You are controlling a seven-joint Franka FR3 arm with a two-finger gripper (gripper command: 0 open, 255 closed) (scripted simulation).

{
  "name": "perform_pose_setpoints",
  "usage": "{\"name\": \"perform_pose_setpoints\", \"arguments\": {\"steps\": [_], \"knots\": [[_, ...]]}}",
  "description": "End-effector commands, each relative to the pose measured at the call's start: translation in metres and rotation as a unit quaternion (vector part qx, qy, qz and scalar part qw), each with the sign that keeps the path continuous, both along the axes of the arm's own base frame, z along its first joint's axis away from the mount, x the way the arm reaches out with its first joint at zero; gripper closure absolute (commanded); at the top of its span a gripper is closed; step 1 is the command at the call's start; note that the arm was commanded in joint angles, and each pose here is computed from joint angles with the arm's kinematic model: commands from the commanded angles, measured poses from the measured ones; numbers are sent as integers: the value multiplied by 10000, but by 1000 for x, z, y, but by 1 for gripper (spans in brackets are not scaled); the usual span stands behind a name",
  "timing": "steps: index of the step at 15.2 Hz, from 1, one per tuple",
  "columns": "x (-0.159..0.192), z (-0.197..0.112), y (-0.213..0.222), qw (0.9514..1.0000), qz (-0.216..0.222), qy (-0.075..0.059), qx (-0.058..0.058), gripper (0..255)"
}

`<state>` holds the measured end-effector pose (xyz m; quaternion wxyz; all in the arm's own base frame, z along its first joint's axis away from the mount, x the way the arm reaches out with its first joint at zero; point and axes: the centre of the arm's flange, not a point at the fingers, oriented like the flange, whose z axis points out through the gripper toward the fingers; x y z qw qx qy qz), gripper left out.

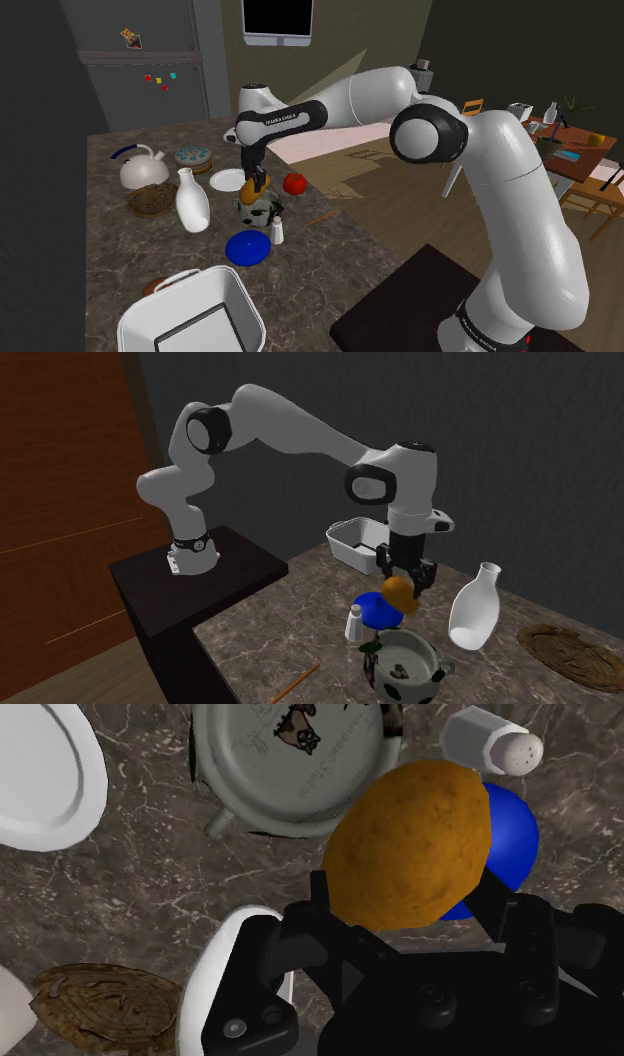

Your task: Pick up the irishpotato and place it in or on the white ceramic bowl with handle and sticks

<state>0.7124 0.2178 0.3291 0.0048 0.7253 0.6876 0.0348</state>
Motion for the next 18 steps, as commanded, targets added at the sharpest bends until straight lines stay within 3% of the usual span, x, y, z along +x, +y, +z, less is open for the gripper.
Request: {"name": "perform_pose_setpoints", "arguments": {"steps": [1,4,18], "knots": [[27,1,-11,10000,0,2,-1,255],[69,2,-25,10000,0,2,-1,255],[69,-72,-25,10000,0,2,-1,255]]}}
